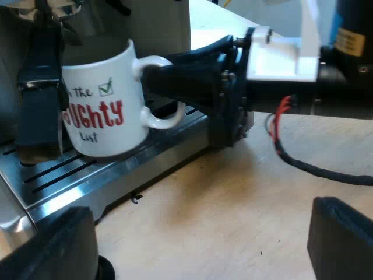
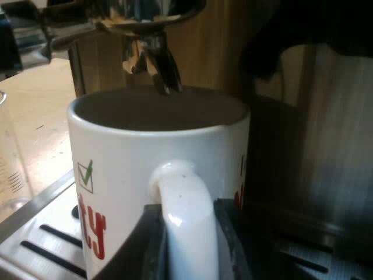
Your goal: Place mug into machine
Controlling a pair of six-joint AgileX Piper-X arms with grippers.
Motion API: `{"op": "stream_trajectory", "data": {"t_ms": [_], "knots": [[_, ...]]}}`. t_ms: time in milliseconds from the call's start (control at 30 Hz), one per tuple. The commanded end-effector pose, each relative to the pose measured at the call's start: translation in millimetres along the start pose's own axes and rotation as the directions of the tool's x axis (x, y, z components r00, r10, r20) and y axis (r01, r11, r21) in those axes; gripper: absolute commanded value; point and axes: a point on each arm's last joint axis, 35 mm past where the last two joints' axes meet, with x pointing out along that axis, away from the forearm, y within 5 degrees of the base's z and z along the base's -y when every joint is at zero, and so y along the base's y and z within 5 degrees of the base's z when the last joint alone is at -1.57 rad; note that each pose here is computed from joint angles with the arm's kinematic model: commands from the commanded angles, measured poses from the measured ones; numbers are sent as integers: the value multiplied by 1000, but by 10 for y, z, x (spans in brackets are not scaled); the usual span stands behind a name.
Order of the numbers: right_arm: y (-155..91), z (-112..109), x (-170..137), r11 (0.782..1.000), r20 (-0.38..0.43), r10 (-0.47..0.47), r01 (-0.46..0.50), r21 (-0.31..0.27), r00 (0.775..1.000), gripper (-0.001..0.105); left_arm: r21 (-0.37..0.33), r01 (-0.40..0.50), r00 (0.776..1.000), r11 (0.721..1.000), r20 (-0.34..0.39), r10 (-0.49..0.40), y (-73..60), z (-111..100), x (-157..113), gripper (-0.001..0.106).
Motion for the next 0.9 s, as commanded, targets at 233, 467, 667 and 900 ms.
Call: {"op": "stream_trajectory", "data": {"t_ms": [233,467,667,900], "knots": [[26,73,138,1000,27,16,-16,-1,1000,0,3,31,999,1000,13,-31,-17,25,-6,85],[90,8,237,996,-37,93,-92,8,995,0,3,31,999,1000,13,-31,-17,25,-6,85],[71,14,279,1000,-54,20,-19,12,998,0,3,31,999,1000,13,-31,-17,25,-6,85],[87,14,273,1000,-65,-6,6,8,998,0,3,31,999,1000,13,-31,-17,25,-6,85]]}}
